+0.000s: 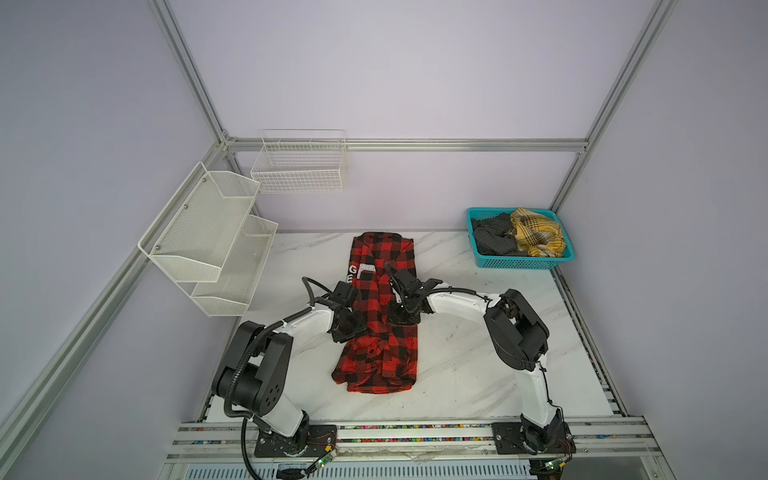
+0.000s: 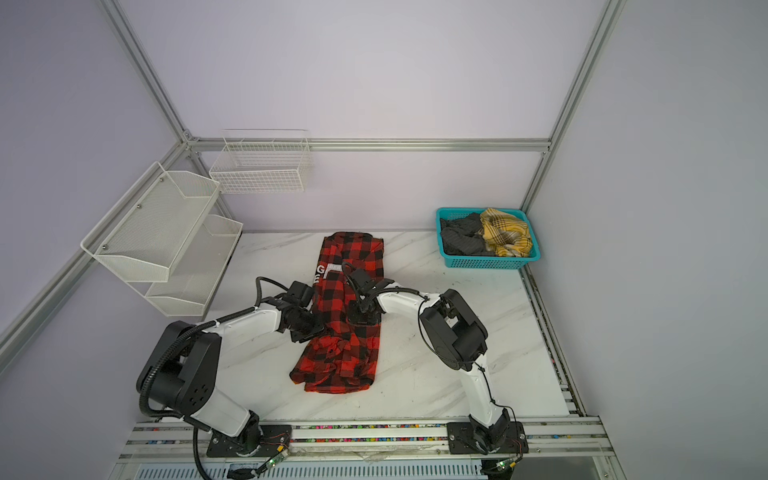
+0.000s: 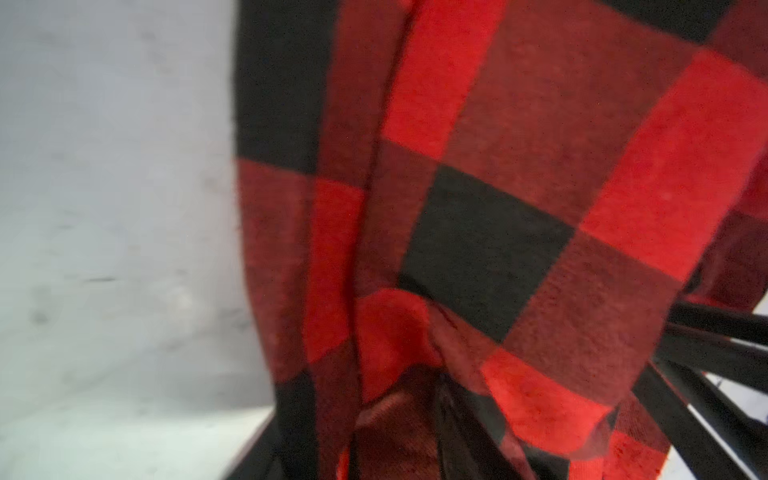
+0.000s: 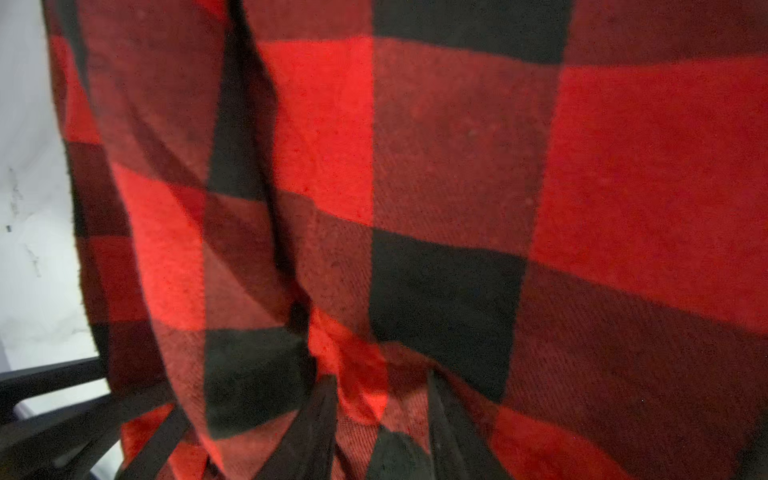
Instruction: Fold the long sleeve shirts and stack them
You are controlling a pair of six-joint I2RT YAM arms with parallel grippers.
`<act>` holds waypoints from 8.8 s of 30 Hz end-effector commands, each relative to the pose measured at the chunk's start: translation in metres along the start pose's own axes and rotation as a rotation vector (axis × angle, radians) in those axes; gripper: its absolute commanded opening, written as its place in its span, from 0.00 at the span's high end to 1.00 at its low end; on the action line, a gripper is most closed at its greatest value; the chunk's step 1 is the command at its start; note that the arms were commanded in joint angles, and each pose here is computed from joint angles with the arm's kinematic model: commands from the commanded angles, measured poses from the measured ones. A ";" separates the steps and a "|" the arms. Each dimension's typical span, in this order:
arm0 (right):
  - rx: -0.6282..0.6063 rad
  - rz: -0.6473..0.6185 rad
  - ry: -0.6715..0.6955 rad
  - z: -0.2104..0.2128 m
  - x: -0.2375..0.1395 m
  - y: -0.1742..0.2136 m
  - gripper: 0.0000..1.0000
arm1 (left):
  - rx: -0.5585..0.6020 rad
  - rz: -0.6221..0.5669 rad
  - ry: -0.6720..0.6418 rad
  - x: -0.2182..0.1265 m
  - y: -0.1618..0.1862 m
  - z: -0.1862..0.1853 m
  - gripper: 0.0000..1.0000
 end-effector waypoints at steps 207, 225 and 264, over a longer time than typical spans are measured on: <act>0.191 -0.202 -0.072 -0.065 -0.113 -0.067 1.00 | -0.087 0.015 0.415 -0.077 -0.073 -0.117 1.00; 0.127 -0.258 -0.139 -0.081 -0.087 -0.162 1.00 | -0.149 -0.006 0.487 -0.033 -0.157 -0.149 1.00; 0.065 -0.346 -0.047 -0.099 -0.120 -0.185 0.67 | 0.022 -0.118 0.418 -0.092 -0.140 -0.187 0.45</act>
Point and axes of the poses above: each gripper's point midway between its finger pads, its own x axis out along the fingers, its own z axis along the line the jaws close on, y = z × x, the point moved 3 cm from there along -x, back along the fingers, and after that the axes turned 11 degrees about -x, right-handed, at the moved point
